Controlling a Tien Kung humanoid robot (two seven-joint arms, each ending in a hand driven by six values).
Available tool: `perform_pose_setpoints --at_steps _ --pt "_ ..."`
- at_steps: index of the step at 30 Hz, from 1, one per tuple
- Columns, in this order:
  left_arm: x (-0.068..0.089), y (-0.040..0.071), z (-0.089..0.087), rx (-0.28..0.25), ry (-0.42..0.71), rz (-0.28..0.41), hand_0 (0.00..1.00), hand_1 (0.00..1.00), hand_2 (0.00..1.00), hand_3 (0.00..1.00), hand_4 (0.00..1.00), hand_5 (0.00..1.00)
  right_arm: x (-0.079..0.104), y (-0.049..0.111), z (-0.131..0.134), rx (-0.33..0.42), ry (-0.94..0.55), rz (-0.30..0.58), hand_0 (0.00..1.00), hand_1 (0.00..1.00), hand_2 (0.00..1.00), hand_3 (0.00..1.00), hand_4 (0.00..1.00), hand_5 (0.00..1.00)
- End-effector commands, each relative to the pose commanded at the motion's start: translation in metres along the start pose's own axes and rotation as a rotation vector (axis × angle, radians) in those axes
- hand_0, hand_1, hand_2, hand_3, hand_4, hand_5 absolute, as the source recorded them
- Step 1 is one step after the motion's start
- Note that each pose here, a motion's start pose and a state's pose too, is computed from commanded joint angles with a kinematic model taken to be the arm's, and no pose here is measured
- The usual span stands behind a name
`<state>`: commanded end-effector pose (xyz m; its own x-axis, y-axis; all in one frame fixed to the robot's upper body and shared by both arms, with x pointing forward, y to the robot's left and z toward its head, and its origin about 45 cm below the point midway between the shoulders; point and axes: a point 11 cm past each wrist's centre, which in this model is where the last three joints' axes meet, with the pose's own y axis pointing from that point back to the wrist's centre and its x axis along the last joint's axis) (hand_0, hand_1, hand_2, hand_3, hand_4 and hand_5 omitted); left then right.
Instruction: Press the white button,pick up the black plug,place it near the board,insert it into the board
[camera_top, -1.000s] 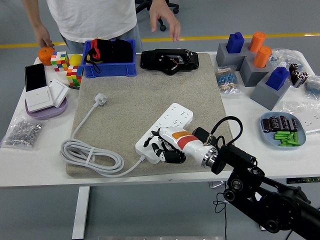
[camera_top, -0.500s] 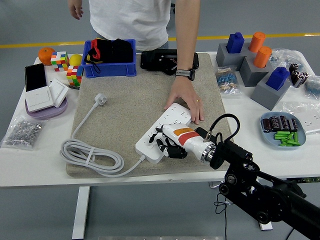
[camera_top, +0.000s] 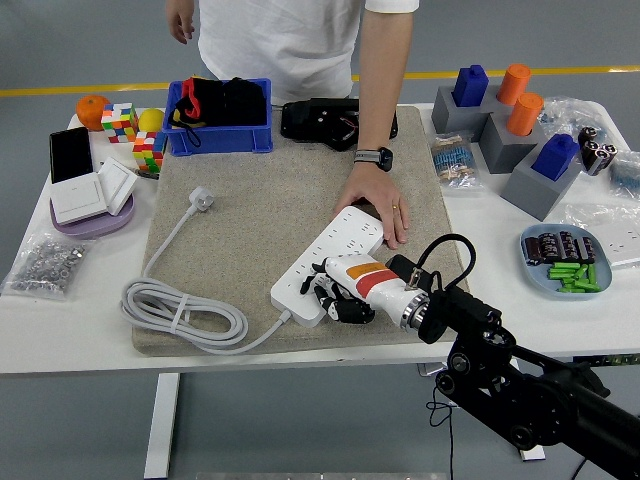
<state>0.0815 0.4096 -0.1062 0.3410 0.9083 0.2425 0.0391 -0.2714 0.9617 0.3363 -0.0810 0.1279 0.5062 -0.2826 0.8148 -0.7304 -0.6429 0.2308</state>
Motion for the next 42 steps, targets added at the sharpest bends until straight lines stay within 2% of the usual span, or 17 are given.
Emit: perform_pose_setpoints --at_steps 31,35,42 --pt "-0.002 0.000 0.000 0.001 -0.001 -0.004 0.691 0.666 0.641 0.646 0.559 0.171 -0.008 0.002 0.004 -0.006 0.027 -0.022 0.002 0.002 0.054 0.560 0.367 0.002" --pt "-0.002 0.000 0.000 0.001 0.000 -0.004 0.691 0.666 0.641 0.645 0.559 0.171 0.002 0.003 -0.003 0.015 0.008 0.006 0.002 0.002 0.054 0.559 0.368 0.002" --pt "-0.003 0.000 -0.001 0.003 0.001 -0.006 0.691 0.666 0.641 0.645 0.559 0.171 0.032 0.004 -0.025 0.083 -0.016 0.086 0.002 0.002 0.054 0.558 0.366 0.002"
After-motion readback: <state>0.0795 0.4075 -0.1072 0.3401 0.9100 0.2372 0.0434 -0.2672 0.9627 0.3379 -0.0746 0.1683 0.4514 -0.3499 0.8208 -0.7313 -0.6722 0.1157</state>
